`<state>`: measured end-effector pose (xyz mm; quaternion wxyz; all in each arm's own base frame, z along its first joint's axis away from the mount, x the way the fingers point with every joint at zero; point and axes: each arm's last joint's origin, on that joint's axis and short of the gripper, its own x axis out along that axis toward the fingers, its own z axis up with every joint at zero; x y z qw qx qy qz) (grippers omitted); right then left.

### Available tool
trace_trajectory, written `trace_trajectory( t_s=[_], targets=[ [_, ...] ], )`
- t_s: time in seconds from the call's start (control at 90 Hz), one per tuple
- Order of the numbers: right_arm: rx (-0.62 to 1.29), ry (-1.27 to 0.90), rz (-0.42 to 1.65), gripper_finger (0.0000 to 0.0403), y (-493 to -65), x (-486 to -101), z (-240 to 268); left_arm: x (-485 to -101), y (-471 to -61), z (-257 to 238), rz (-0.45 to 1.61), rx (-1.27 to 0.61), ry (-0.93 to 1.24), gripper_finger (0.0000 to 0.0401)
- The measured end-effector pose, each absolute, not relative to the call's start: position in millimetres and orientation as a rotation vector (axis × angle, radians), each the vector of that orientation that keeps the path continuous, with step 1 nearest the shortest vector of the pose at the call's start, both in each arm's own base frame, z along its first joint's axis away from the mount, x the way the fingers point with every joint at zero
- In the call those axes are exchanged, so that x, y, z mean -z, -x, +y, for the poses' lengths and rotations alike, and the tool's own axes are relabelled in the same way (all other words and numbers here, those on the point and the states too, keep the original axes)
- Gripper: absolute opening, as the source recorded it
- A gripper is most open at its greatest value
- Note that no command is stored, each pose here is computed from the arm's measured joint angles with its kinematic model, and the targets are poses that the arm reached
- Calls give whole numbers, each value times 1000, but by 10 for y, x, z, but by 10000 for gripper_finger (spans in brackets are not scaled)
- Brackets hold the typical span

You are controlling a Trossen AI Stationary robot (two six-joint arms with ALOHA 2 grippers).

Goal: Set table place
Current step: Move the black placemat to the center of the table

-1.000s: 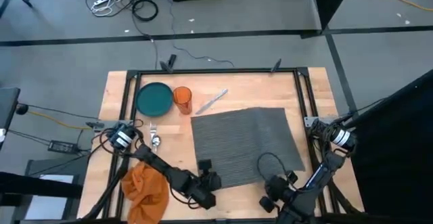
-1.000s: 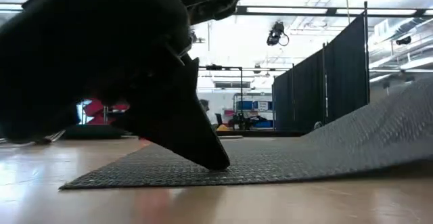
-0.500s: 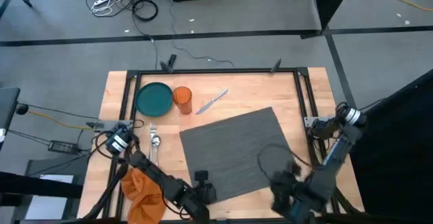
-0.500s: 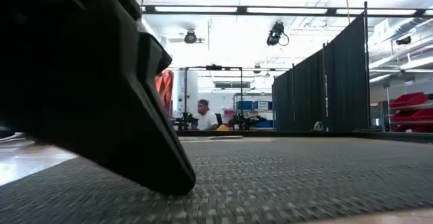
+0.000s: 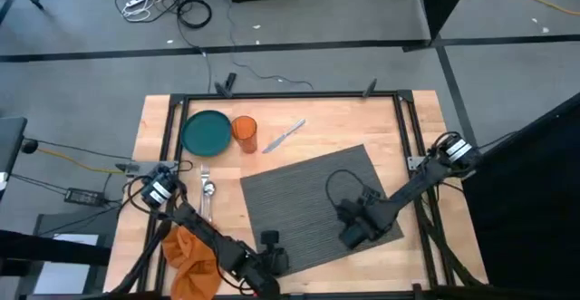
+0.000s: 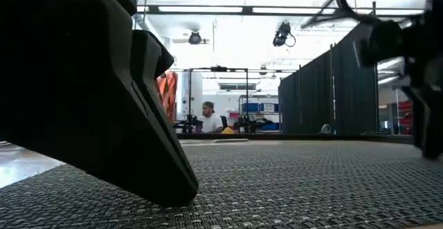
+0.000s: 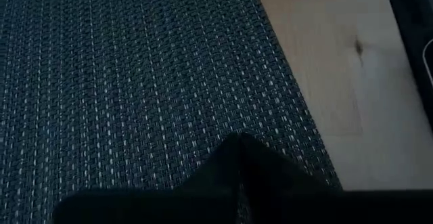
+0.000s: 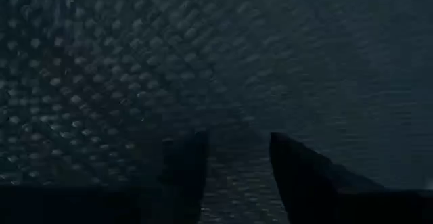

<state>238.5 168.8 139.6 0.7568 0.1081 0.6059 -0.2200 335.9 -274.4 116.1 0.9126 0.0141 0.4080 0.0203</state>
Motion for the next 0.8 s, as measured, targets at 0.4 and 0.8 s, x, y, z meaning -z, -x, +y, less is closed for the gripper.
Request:
trace_trajectory(
  t_s=[0.4,0.8],
  targets=[
    [414,-433,1240,103,-2262,-1420,2079,-1254,-3116,-2695,973,-141,-53,0],
    [390,-344,1199,104,-2471,-1416,1872,-1249,-2984,-2776,993,-175,-15,0]
  ],
)
